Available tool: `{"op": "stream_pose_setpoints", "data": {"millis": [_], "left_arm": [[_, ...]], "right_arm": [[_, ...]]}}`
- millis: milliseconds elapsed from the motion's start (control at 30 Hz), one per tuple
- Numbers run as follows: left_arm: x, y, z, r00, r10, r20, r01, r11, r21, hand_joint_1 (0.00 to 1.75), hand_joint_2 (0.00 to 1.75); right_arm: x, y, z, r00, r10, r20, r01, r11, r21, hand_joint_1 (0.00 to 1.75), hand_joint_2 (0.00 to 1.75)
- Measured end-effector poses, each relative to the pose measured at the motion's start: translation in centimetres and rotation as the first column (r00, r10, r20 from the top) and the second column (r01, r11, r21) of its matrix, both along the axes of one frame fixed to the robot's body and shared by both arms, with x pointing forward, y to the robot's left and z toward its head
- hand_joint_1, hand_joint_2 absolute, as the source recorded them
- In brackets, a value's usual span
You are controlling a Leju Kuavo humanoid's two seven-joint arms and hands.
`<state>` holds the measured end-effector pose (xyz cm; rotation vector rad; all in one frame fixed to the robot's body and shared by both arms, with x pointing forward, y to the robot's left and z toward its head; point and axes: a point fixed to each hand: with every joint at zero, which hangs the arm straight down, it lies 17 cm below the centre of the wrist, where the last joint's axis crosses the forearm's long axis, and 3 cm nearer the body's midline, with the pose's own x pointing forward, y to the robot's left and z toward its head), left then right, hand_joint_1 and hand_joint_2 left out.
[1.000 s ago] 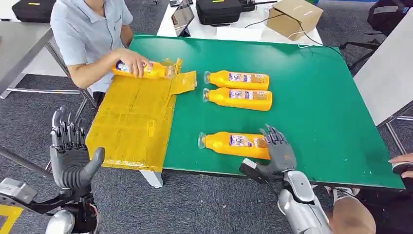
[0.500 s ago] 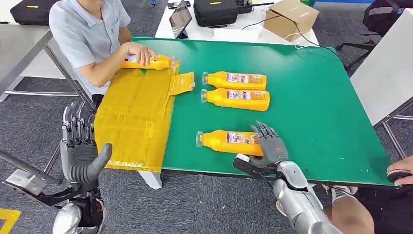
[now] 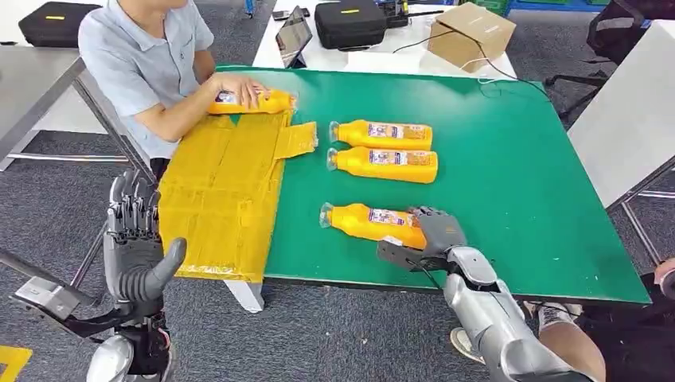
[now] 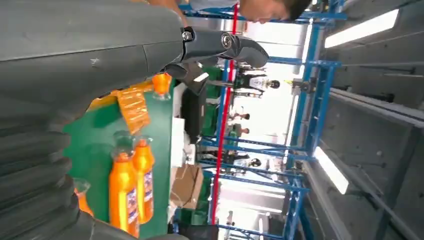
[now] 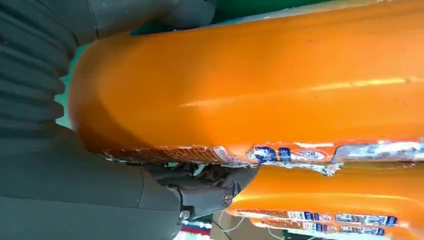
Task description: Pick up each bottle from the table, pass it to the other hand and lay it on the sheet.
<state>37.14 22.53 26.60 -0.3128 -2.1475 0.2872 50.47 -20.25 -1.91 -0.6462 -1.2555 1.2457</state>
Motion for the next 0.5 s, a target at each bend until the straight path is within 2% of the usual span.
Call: {"op": "stream_pose_setpoints", "data": {"millis": [133, 233, 300, 333, 500], "left_arm": [[0.5, -0.4, -1.3, 0.998, 0.026, -0.062, -0.022, 0.999, 0.050, 0.00, 1.75], [1.4, 0.4, -3.9, 0.973, 0.155, -0.172, -0.134, 0.982, 0.130, 0.00, 1.75], [1.4, 0.8, -4.9, 0.947, 0.256, -0.196, -0.219, 0.957, 0.190, 0.00, 1.75], [1.4, 0.4, -5.2, 0.942, 0.267, -0.203, -0.226, 0.953, 0.202, 0.00, 1.75], [0.8, -3.2, -6.7, 0.951, 0.165, -0.262, -0.136, 0.983, 0.128, 0.00, 1.75]], "right_arm": [[-1.1, 2.5, 1.3, 0.999, 0.031, 0.009, -0.032, 0.957, 0.290, 1.75, 1.75], [-2.3, 4.1, 3.0, 0.998, 0.002, 0.066, -0.033, 0.883, 0.467, 1.75, 1.75], [-3.1, 4.8, 4.1, 0.995, -0.038, 0.095, -0.019, 0.843, 0.537, 1.75, 1.75], [-3.5, 5.1, 4.7, 0.992, -0.058, 0.111, -0.016, 0.823, 0.567, 1.75, 1.75], [-4.9, 6.2, 9.1, 0.965, -0.151, 0.214, -0.041, 0.721, 0.692, 1.75, 1.75]]}}
